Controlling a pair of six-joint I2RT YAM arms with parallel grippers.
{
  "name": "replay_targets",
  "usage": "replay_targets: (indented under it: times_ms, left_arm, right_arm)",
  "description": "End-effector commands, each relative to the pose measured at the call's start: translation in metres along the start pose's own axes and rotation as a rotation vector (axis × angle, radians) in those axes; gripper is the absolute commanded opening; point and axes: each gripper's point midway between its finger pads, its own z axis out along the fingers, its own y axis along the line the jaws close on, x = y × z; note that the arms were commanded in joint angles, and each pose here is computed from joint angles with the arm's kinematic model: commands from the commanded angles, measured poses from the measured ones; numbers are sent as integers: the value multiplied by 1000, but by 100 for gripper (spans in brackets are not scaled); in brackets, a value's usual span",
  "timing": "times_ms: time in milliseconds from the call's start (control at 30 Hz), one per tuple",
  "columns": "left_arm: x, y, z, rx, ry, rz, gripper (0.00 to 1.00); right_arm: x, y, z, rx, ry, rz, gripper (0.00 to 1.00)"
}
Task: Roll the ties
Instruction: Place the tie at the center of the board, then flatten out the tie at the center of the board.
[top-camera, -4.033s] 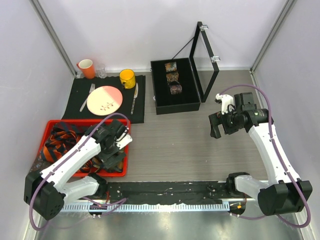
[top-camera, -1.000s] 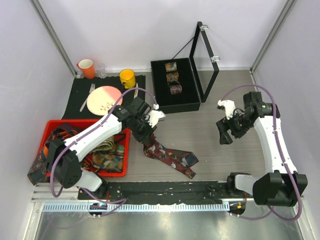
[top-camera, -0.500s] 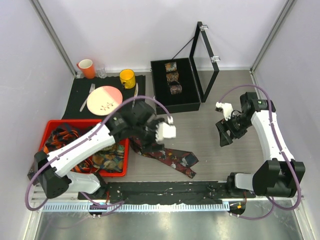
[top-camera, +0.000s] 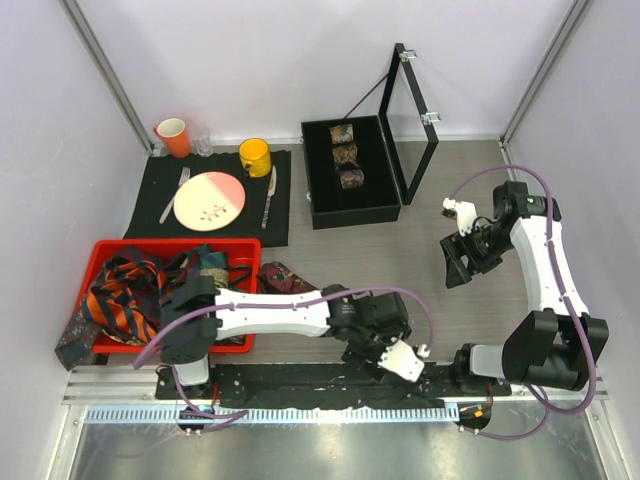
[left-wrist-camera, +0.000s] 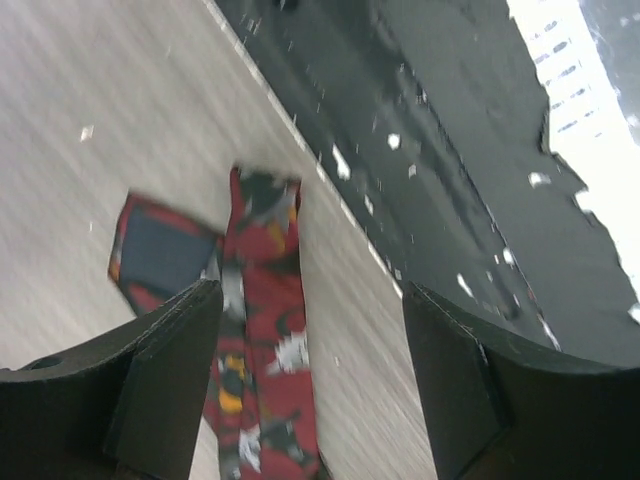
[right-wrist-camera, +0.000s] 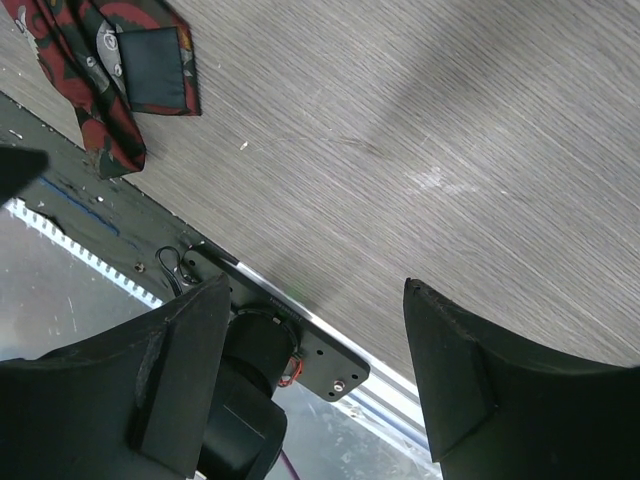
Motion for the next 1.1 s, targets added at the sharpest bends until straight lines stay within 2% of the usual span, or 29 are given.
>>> replay_targets:
  times_ms: [0, 267, 400, 667, 767, 867, 967, 1067]
  left_arm:
    - [-30, 27, 9, -98, -47, 102, 76]
    - [-27, 19, 45, -40, -22, 90, 69]
    - [-13, 11, 57, -7, 12, 93, 59]
    - [3, 15, 68, -47, 49, 87, 39]
    - [7, 17, 69, -67, 60, 83, 40]
    - [7, 24, 69, -106, 65, 93, 51]
    - [8, 27, 69, -99, 72, 111, 57]
    - [4, 27, 72, -80, 66, 120, 58]
  right_arm:
    - [12, 17, -7, -82, 39, 23, 75]
    - [17, 16, -7, -89, 46, 24, 75]
    - [16, 15, -7, -86, 43, 24, 75]
    - [14, 14, -8, -83, 43, 34, 76]
    - [15, 14, -8, -81, 45, 37, 75]
    - [15, 15, -8, -90, 46, 39, 76]
    - [15, 16, -7, -99, 47, 42, 76]
    - [15, 17, -7, -100, 46, 44, 75]
